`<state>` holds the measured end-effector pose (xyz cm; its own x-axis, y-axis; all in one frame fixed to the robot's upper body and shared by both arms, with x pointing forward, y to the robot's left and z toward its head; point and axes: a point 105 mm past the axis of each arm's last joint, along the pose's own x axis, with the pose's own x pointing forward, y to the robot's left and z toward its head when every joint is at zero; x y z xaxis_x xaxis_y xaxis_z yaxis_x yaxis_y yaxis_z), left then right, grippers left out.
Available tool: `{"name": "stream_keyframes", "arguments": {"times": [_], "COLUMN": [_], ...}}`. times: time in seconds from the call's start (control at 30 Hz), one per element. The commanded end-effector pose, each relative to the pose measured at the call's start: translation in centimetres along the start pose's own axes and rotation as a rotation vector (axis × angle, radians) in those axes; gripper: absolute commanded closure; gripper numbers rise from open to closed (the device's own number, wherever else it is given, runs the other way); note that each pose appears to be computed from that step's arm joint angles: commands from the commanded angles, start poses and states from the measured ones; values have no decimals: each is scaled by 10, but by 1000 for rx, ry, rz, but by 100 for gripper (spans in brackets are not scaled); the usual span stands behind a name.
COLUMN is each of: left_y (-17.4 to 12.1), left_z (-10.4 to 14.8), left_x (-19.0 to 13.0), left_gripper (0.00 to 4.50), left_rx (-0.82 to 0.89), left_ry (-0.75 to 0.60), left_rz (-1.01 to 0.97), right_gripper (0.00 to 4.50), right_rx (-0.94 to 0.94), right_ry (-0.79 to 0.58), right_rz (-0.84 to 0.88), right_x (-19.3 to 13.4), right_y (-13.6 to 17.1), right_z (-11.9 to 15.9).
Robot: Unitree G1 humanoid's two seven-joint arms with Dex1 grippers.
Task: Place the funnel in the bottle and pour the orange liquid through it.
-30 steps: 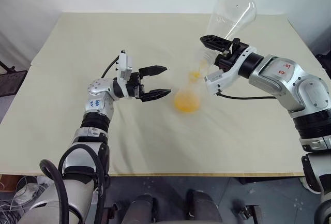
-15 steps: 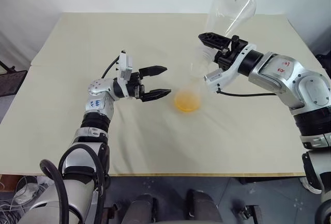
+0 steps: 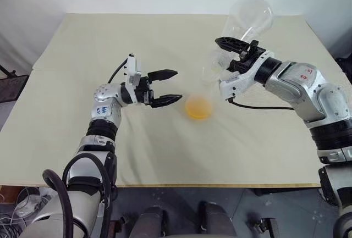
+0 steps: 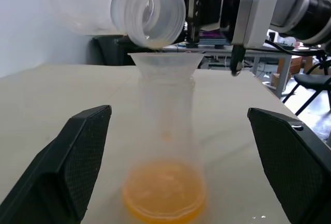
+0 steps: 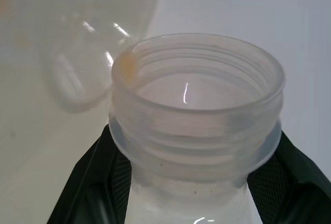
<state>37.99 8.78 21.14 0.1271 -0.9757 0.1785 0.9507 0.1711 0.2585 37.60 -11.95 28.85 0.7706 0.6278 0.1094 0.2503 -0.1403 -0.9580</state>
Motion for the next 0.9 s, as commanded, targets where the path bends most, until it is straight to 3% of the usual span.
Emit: {"name": "stream_keyframes", "arguments": {"times": [0.03,0.2,0.37,0.6,0.9], "left_y": [9,16,20,18,17], "left_z": [5,1,-4,-11,-6], "left_x": [3,0,-3,-12,-24], "left_gripper": [0,0,0,0,0], "left_rx": [50,74,78,75,95], "left_ry": [32,73,101,145,166], "left_rz": [40,109,163,190,211], "right_gripper": [195,195,195,195,195], "right_rx": [189,650,956,1328,1497], "right_ry": [64,201,298,419,515], "right_rz": [-135,-282,-427,-563,-602], "right_x": [-11,-34,-60,-106,-134], "right_y": [-34,-48,-49,-4,52], "right_z": [-10,-41,-75,-132,-161]}}
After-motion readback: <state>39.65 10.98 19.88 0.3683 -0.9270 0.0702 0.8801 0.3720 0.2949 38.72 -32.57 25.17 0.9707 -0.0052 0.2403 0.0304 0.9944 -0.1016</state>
